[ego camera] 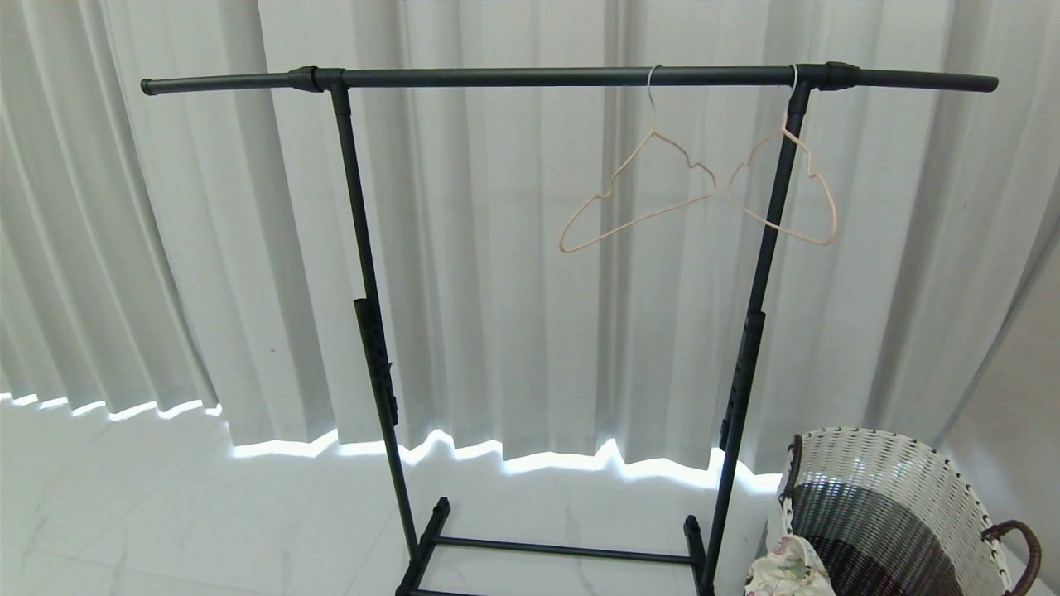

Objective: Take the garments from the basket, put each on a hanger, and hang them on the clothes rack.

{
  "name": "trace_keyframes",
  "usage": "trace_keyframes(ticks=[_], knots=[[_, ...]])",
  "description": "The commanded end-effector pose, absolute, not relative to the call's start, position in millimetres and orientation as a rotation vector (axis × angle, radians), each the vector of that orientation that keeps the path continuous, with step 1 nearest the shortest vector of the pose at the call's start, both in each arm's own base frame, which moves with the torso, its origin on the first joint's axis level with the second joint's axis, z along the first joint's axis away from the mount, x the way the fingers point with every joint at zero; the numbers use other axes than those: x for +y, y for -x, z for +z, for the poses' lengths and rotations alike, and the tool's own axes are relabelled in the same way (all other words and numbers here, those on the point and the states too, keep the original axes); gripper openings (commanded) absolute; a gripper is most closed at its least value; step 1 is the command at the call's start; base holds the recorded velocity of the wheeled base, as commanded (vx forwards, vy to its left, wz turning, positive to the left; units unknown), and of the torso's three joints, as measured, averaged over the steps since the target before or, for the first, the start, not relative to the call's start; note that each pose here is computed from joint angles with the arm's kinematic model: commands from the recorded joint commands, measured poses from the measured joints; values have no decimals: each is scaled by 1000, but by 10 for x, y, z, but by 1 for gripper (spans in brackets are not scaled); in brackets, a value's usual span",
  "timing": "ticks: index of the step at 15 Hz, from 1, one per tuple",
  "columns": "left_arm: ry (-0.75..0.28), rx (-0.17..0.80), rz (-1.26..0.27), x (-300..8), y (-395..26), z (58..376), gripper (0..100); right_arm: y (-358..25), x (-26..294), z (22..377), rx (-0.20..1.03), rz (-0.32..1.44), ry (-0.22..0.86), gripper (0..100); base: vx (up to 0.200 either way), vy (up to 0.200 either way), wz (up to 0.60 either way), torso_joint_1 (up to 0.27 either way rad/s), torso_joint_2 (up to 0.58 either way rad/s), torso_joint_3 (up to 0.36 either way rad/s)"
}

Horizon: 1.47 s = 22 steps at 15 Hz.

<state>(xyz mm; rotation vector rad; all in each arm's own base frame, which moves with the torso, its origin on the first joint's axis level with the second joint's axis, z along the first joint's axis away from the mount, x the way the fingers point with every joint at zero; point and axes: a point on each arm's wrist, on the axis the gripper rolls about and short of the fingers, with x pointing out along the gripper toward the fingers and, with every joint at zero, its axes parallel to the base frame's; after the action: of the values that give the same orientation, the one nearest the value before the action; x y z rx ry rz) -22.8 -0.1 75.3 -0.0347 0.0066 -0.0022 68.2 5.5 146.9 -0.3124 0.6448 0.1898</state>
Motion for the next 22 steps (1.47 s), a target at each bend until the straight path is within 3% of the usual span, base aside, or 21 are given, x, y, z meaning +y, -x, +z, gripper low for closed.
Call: trace_keyframes(ticks=[1,5,14,22], knots=[[35,6,-1,-1,228,753,100,-1347,104,997,1075,311,412,100,0,0,0,0,0,0],[35,6,-1,-1,228,753,100,-1544,85,610,1137,380,605,100,0,0,0,0,0,0],[35,6,-1,-1,228,753,100,-1840,-30,181,1229,291,604,100,0,0,0,0,0,0],[35,6,-1,-1,228,753,100,-1995,-42,104,1143,247,613,100,0,0,0,0,0,0]])
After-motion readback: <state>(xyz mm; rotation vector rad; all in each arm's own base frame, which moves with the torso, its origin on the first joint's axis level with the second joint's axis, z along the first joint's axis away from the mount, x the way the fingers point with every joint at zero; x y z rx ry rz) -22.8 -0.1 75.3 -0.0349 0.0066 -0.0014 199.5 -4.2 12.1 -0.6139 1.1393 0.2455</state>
